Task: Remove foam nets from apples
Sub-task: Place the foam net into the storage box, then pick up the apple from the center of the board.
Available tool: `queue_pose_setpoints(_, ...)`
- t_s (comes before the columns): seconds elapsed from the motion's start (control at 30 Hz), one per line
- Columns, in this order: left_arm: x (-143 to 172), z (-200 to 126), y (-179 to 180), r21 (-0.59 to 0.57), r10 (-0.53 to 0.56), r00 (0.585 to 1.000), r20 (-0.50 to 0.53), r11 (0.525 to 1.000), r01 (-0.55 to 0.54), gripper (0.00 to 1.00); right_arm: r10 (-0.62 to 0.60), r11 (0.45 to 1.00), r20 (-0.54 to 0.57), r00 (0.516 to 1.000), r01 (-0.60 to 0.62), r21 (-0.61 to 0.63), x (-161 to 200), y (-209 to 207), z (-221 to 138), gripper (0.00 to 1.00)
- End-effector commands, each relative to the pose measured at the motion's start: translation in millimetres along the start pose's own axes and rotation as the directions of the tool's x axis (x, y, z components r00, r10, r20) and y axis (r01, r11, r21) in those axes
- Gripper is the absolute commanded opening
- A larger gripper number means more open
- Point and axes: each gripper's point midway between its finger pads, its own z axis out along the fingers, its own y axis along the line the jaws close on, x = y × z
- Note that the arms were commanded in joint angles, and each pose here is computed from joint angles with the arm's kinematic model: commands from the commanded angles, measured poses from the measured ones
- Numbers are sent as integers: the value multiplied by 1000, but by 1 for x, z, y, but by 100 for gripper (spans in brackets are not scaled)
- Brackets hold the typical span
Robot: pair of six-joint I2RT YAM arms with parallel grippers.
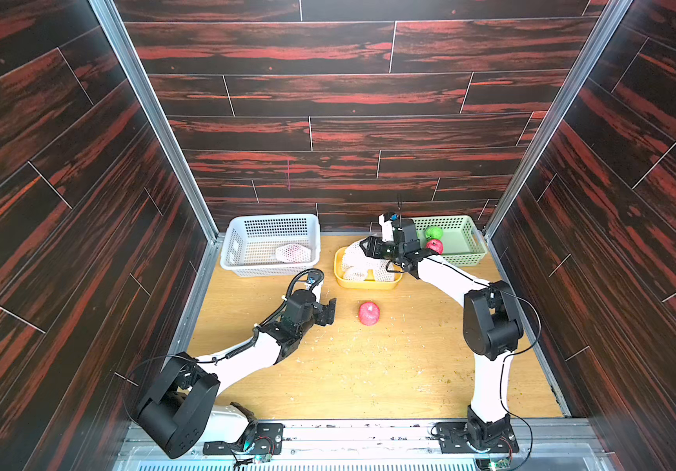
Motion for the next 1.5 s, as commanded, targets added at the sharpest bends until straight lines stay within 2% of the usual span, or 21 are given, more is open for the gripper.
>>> queue_pose_setpoints(0.0,-19,-6,0,-1,-1,999,46,1000,1,87,-10,1000,-7,1000,10,-3,-4,10,-22,67)
queue_pose_setpoints(0.27,-20,-9,2,-8,4,999,47,1000,-3,87,54,993,-2,999,-53,106,5,-20,-52,67)
queue_pose_setpoints(0.43,-22,-7,-1,0,1,999,50,1000,-1,87,66,992,12,998,-67,109,1,-35,-62,63)
queue_pose_setpoints(0.57,-25,-4,-3,8,5,999,46,1000,-5,87,102,987,-28,994,-98,125,6,-48,-61,65)
queue_pose_setpoints(0.83,-22,-4,-1,-1,6,999,42,1000,-6,87,55,986,14,998,-56,154,-5,-50,-80,67)
queue_pose_setpoints(1.07,-21,-4,-1,-3,10,999,38,1000,-9,87,-9,995,22,1000,6,101,-9,-34,-98,67)
queue_pose_setpoints(1.17,-18,-4,0,-4,8,999,32,1000,-8,87,-43,999,30,999,43,-3,-2,-13,-112,67)
queue_pose_setpoints(1.3,-13,-4,1,-9,12,1000,12,1000,-12,87,-96,984,19,995,98,-146,34,10,-127,67)
queue_pose_setpoints(1.47,0,-6,2,-7,23,1000,-18,1000,-23,87,-171,969,31,985,173,-175,85,12,-142,67)
